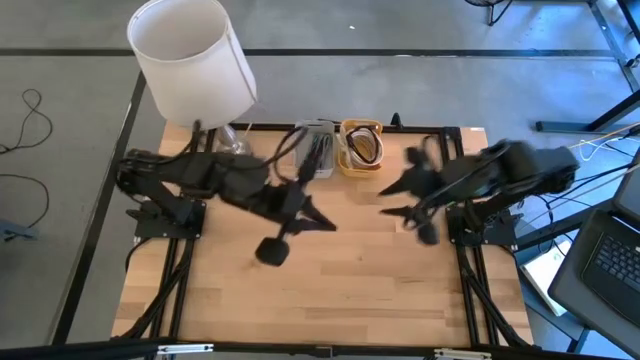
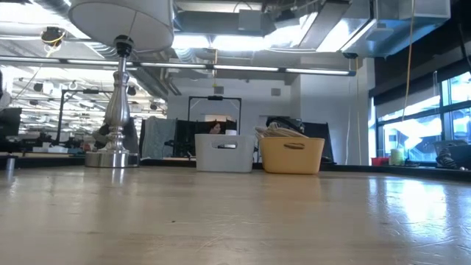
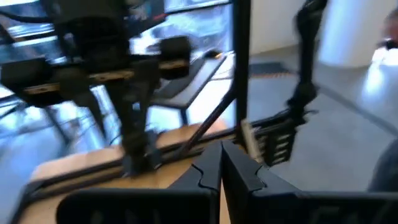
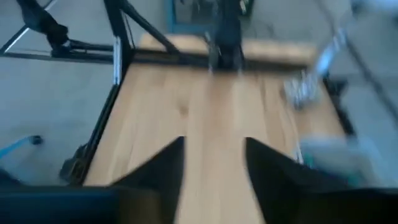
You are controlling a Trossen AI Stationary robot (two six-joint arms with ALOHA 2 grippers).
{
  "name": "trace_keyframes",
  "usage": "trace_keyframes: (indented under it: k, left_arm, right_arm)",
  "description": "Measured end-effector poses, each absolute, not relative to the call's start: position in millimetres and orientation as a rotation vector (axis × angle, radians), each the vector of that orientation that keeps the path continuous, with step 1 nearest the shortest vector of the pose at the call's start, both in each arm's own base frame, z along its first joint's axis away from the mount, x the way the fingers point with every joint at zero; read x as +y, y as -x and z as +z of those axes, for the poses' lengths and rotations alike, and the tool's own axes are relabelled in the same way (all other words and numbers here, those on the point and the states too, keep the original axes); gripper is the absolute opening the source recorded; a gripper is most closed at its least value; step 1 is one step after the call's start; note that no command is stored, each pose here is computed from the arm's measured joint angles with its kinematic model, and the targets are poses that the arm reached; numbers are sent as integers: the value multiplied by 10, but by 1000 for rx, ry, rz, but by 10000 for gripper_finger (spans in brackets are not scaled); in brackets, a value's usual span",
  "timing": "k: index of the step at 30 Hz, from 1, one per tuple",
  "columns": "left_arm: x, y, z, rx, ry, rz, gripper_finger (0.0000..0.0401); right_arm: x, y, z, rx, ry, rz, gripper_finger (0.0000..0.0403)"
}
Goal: Pick & Place USB Port
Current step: Return to Home Position
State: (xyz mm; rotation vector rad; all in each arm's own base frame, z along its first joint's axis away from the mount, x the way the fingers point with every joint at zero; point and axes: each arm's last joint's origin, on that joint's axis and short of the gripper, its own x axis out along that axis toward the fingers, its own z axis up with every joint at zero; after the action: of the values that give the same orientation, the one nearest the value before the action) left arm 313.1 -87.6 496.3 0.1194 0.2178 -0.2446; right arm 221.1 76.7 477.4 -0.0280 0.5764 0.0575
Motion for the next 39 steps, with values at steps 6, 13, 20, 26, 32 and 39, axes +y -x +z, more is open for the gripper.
trace_keyframes:
  k: [6, 13, 20, 26, 32, 39]
  left_arm:
    - [-985, -2920, 4899, 348, -186, -134, 2]
    - [-826, -2476, 4625, 438, -106, -37, 2]
    - [-674, -1441, 4186, 124, 118, 14, 2]
    - [-535, -1037, 3463, 47, 285, 74, 2]
    - [-461, -890, 3107, 31, 311, 73, 2]
    - [-422, -817, 2701, 189, 243, 59, 2]
  right_arm:
    - [921, -2829, 4663, 342, 324, 127, 15]
    - [485, -2946, 4676, 329, 256, 214, 5]
    - [283, -2459, 4717, 466, 118, 135, 2]
    - [259, -1927, 4327, 556, -26, -41, 1]
    - [245, -1546, 3768, 472, -231, -89, 1]
    - [222, -1417, 2940, 496, -353, -134, 0]
